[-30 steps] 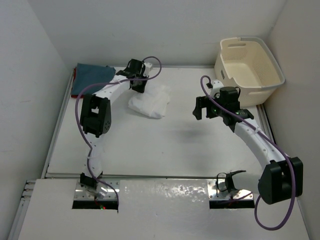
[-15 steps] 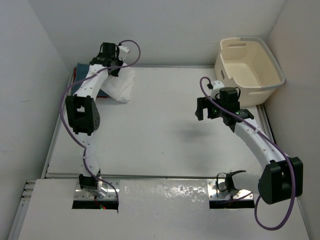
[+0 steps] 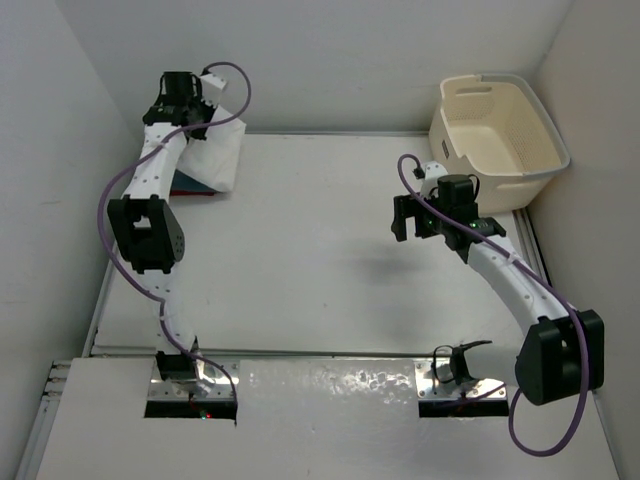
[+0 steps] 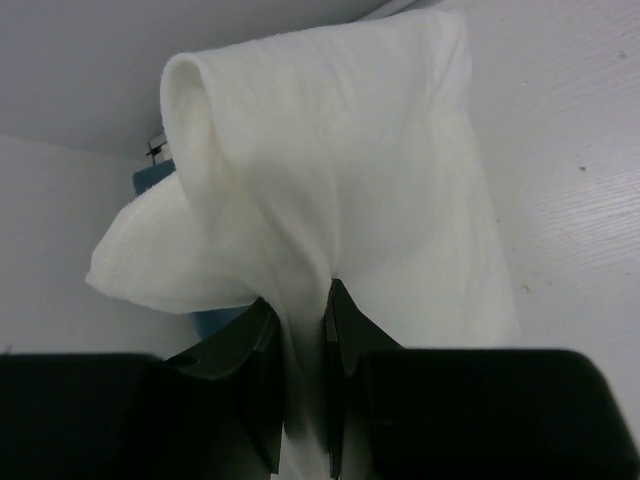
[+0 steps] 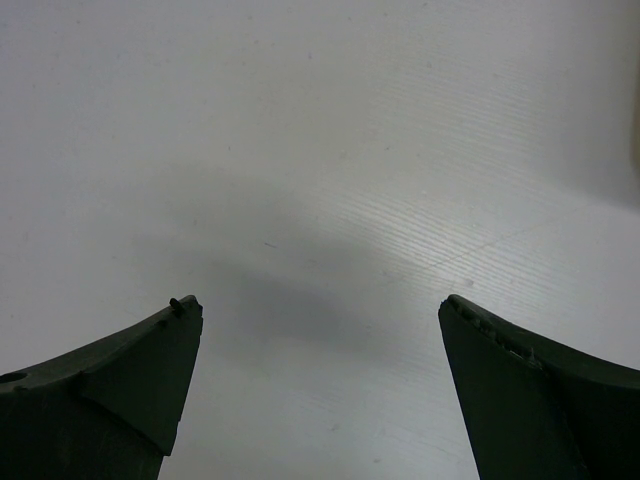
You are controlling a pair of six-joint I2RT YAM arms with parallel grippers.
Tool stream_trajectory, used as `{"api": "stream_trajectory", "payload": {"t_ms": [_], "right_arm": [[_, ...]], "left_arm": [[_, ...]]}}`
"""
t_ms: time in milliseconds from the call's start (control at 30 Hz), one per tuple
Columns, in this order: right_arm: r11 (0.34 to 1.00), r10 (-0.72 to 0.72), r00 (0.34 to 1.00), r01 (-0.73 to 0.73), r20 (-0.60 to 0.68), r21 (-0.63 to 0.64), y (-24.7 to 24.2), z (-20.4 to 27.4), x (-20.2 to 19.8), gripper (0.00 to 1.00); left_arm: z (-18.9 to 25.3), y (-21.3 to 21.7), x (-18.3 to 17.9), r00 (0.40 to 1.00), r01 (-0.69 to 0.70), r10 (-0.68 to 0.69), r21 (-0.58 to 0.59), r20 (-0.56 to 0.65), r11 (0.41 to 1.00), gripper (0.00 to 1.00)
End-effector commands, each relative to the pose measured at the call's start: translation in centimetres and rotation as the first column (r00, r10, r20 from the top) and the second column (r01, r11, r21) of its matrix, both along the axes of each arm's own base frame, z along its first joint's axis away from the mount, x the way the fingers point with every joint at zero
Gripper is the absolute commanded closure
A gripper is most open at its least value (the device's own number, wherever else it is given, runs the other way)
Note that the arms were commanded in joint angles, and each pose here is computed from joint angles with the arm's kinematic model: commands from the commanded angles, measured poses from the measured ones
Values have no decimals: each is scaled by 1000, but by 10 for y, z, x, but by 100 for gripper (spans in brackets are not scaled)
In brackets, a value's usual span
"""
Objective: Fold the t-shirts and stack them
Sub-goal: Put the neatly folded tshirt into the corner of the board with the left arm
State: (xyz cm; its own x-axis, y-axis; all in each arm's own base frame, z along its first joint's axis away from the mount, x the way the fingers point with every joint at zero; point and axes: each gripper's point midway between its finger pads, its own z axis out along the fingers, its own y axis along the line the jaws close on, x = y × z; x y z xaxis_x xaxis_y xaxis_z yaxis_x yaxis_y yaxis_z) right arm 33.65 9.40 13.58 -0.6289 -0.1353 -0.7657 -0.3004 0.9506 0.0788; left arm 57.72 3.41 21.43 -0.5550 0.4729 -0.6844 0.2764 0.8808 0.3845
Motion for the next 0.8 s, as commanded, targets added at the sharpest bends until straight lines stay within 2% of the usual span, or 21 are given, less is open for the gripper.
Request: {"api": "stream_trajectory", "payload": {"t_ms": [0, 267, 433, 567, 767], "right_arm": [[1000, -7, 1000, 7, 12, -1, -2, 2, 5, 1], [1000, -8, 1000, 8, 3, -7, -2, 1, 6, 1], [1000, -12, 1000, 12, -14, -12, -3, 0, 8, 1], [1000, -15, 999, 14, -36, -16, -3, 0, 8, 1], [1000, -24, 997, 23, -69, -21, -2, 0, 11, 1]], "left_arm": [[88, 17, 0, 978, 0, 0, -1, 208, 1000, 100], [75, 28, 3, 980, 15, -10, -24, 197, 1000, 100], [70, 54, 13, 975, -22, 35, -59, 218, 998, 100], [51, 74, 24, 976, -40, 51, -57, 212, 998, 100], [33, 106, 34, 973, -60, 83, -114, 214, 992, 100]]}}
